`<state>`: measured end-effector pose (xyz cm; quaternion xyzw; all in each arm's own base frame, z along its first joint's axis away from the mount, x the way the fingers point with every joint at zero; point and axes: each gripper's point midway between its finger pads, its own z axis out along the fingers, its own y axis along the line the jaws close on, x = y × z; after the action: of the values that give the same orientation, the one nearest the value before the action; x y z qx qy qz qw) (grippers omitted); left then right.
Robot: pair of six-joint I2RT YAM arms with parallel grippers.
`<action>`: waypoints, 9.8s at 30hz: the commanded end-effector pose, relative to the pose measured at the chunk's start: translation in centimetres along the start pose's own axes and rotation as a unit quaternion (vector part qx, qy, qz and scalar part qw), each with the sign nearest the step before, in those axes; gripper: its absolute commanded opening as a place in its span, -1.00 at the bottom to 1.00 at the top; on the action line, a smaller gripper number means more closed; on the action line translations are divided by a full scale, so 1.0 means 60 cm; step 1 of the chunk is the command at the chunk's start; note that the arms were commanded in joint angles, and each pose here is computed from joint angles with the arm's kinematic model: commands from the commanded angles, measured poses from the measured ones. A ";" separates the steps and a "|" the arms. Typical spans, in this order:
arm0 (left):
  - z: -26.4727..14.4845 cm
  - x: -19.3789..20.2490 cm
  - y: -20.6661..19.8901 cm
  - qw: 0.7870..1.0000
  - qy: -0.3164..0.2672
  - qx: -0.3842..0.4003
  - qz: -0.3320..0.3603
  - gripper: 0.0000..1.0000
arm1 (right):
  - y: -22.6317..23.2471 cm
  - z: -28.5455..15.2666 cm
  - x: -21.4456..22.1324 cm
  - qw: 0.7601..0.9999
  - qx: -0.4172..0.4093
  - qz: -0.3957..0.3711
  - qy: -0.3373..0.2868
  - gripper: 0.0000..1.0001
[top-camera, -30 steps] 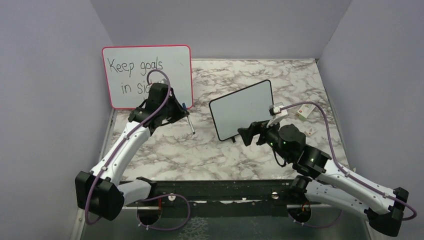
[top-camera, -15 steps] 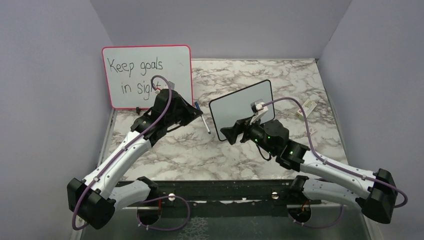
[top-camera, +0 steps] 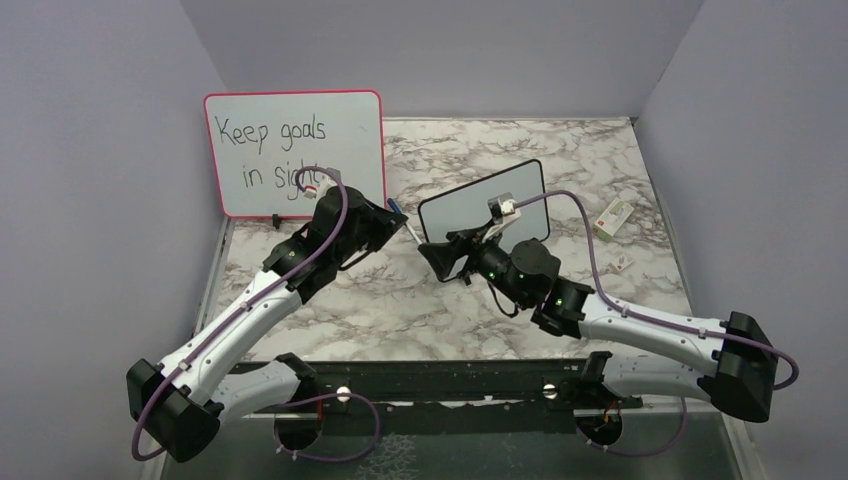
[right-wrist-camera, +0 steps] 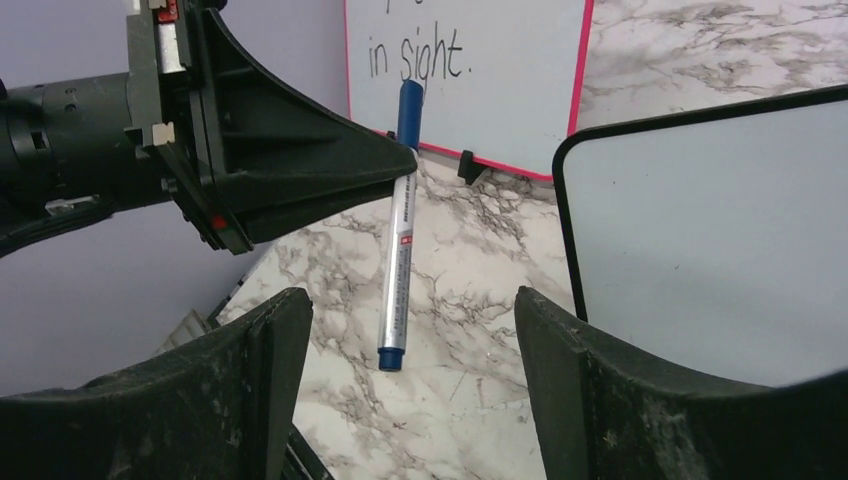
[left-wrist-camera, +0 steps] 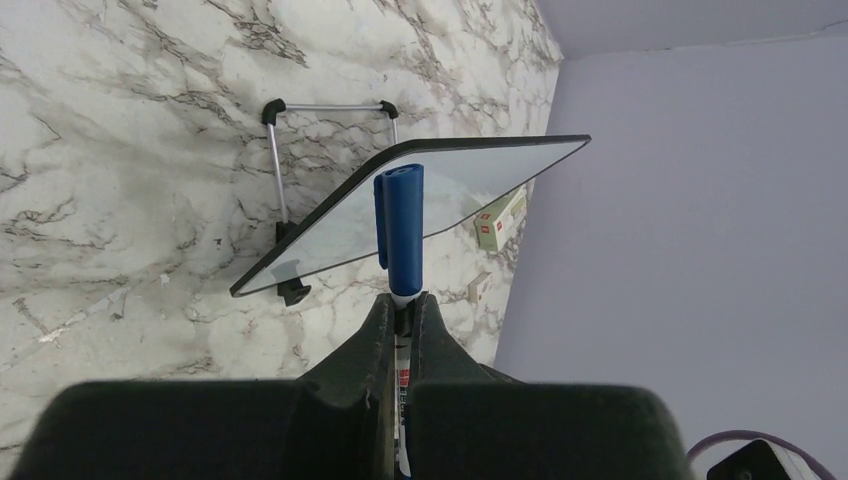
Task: Write a sentence on the whiteboard
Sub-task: Open the whiteboard marker at the center of the board.
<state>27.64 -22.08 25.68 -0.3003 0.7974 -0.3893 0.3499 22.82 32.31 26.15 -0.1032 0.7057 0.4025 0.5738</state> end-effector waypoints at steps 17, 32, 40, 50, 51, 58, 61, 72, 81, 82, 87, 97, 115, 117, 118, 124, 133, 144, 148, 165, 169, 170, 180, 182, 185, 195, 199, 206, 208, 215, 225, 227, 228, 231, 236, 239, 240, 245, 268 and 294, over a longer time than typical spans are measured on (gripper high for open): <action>-0.002 -0.006 -0.040 0.993 -0.019 0.018 -0.117 -1.00 | 0.026 0.060 -0.029 0.999 0.012 0.035 -0.033 0.09; 0.003 0.007 -0.040 0.992 -0.007 0.017 -0.123 -1.00 | 0.017 0.071 -0.024 0.998 0.027 0.038 -0.037 -0.20; 0.003 0.013 -0.045 0.991 0.000 0.023 -0.130 -1.00 | 0.012 0.073 -0.018 0.998 0.033 0.040 -0.035 -0.51; -0.007 0.006 -0.009 0.995 -0.024 0.016 -0.096 -0.61 | 0.011 0.052 -0.015 0.999 0.025 0.035 -0.025 -0.99; -0.010 0.003 -0.003 0.996 -0.031 0.016 -0.085 -0.49 | 0.015 0.048 -0.014 0.999 0.019 0.028 -0.019 -0.99; -0.040 -0.033 0.018 0.995 -0.088 0.021 0.040 0.22 | 0.022 0.021 0.001 0.999 0.000 -0.006 0.036 -0.99; -0.054 -0.053 0.018 0.985 -0.112 0.021 0.130 0.35 | 0.020 0.005 0.004 0.998 0.000 -0.019 0.056 -0.99; -0.082 -0.063 0.005 0.883 -0.109 0.065 0.451 0.73 | -0.004 -0.056 0.005 0.990 -0.019 -0.078 0.119 -0.99; -0.084 0.037 -0.015 0.723 -0.014 0.233 0.650 0.79 | -0.028 -0.094 0.005 0.980 -0.041 -0.114 0.158 -0.99; -0.082 0.046 -0.015 0.707 -0.004 0.246 0.663 0.79 | -0.026 -0.097 0.005 0.979 -0.047 -0.121 0.159 -0.99; -0.069 0.082 -0.006 0.634 0.035 0.291 0.715 0.80 | -0.022 -0.105 0.004 0.974 -0.064 -0.140 0.164 -0.99; -0.058 0.131 0.001 0.557 0.079 0.362 0.743 0.53 | -0.002 -0.105 0.013 0.966 -0.106 -0.153 0.180 -0.99; -0.065 0.169 0.005 0.533 0.120 0.417 0.726 -0.25 | 0.024 -0.095 0.028 0.960 -0.153 -0.140 0.190 -0.99; -0.066 0.173 0.009 0.534 0.127 0.421 0.722 -0.28 | 0.027 -0.095 0.029 0.960 -0.157 -0.136 0.189 -0.99; -0.066 0.176 0.010 0.533 0.130 0.423 0.721 -0.28 | 0.028 -0.095 0.030 0.960 -0.159 -0.134 0.189 -0.99; -0.066 0.181 0.019 0.532 0.140 0.424 0.719 -0.29 | 0.029 -0.095 0.031 0.959 -0.162 -0.133 0.190 -0.99; -0.059 0.180 0.035 0.532 0.151 0.409 0.726 -0.42 | 0.028 -0.102 0.033 0.957 -0.165 -0.141 0.194 -0.99; -0.061 0.183 0.034 0.526 0.156 0.416 0.725 -0.78 | 0.032 -0.106 0.028 0.957 -0.164 -0.135 0.197 -0.99; -0.063 0.181 0.031 0.522 0.153 0.417 0.728 -1.00 | 0.034 -0.104 0.026 0.958 -0.162 -0.127 0.198 -0.93; -0.061 0.172 0.025 0.522 0.143 0.406 0.736 -1.00 | 0.034 -0.099 0.027 0.960 -0.140 -0.095 0.222 -0.31; -0.064 0.169 0.022 0.521 0.140 0.404 0.739 -1.00 | 0.026 -0.096 0.037 0.958 -0.128 -0.095 0.238 -0.33; -0.065 0.168 0.022 0.520 0.139 0.404 0.740 -1.00 | 0.024 -0.095 0.039 0.957 -0.126 -0.096 0.242 -0.34; -0.078 0.165 0.022 0.515 0.152 0.386 0.751 -1.00 | 0.019 -0.098 0.034 0.953 -0.113 -0.109 0.259 -0.31; -0.078 0.164 0.026 0.510 0.157 0.372 0.760 -1.00 | 0.017 -0.098 0.033 0.952 -0.108 -0.110 0.265 -0.28; -0.082 0.164 0.030 0.501 0.162 0.356 0.772 -1.00 | 0.018 -0.100 0.031 0.951 -0.108 -0.109 0.269 -0.18; -0.095 0.163 0.025 0.481 0.167 0.339 0.791 -1.00 | 0.029 -0.094 0.036 0.952 -0.124 -0.091 0.264 -0.07; -0.094 0.165 0.026 0.479 0.174 0.335 0.792 -1.00 | 0.036 -0.091 0.040 0.951 -0.136 -0.079 0.265 -0.07; -0.092 0.167 0.029 0.477 0.179 0.333 0.794 -1.00 | 0.051 -0.091 0.029 0.952 -0.156 -0.072 0.252 0.00; -0.092 0.168 0.028 0.477 0.179 0.334 0.793 -1.00 | 0.050 -0.091 0.031 0.952 -0.156 -0.070 0.253 0.00; -0.094 0.168 0.023 0.475 0.176 0.337 0.794 -1.00 | 0.046 -0.089 0.042 0.950 -0.152 -0.065 0.266 -0.04; -0.096 0.167 0.018 0.475 0.173 0.340 0.793 -1.00 | 0.041 -0.088 0.049 0.949 -0.150 -0.065 0.269 -0.16; -0.097 0.167 0.018 0.476 0.173 0.340 0.793 -1.00 | 0.043 -0.087 0.045 0.950 -0.152 -0.065 0.264 -0.16; -0.097 0.168 0.019 0.476 0.174 0.340 0.792 -1.00 | 0.044 -0.087 0.043 0.951 -0.154 -0.064 0.262 -0.16; -0.095 0.170 0.023 0.476 0.176 0.340 0.792 -1.00 | 0.047 -0.087 0.035 0.953 -0.157 -0.063 0.253 -0.16; -0.094 0.171 0.024 0.477 0.178 0.340 0.791 -1.00 | 0.048 -0.089 0.031 0.954 -0.157 -0.061 0.248 -0.16; -0.094 0.172 0.025 0.477 0.178 0.340 0.790 -1.00 | 0.049 -0.089 0.028 0.955 -0.157 -0.060 0.245 -0.17; -0.094 0.171 0.026 0.477 0.179 0.340 0.790 -1.00 | 0.047 -0.089 0.028 0.955 -0.156 -0.059 0.245 -0.18; -0.095 0.172 0.027 0.478 0.179 0.340 0.790 -1.00 | 0.050 -0.089 0.026 0.955 -0.159 -0.057 0.242 -0.29; -0.094 0.171 0.021 0.482 0.174 0.341 0.788 -1.00 | 0.054 -0.100 0.029 0.952 -0.170 -0.056 0.248 -0.96; -0.089 0.168 0.028 0.481 0.156 0.337 0.794 -0.37 | 0.065 -0.111 0.017 0.951 -0.184 -0.058 0.243 -0.99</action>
<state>17.03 -26.09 22.88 0.6698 0.5515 -0.2215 0.4451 15.78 30.54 26.48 -0.3336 0.7411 0.4431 0.3783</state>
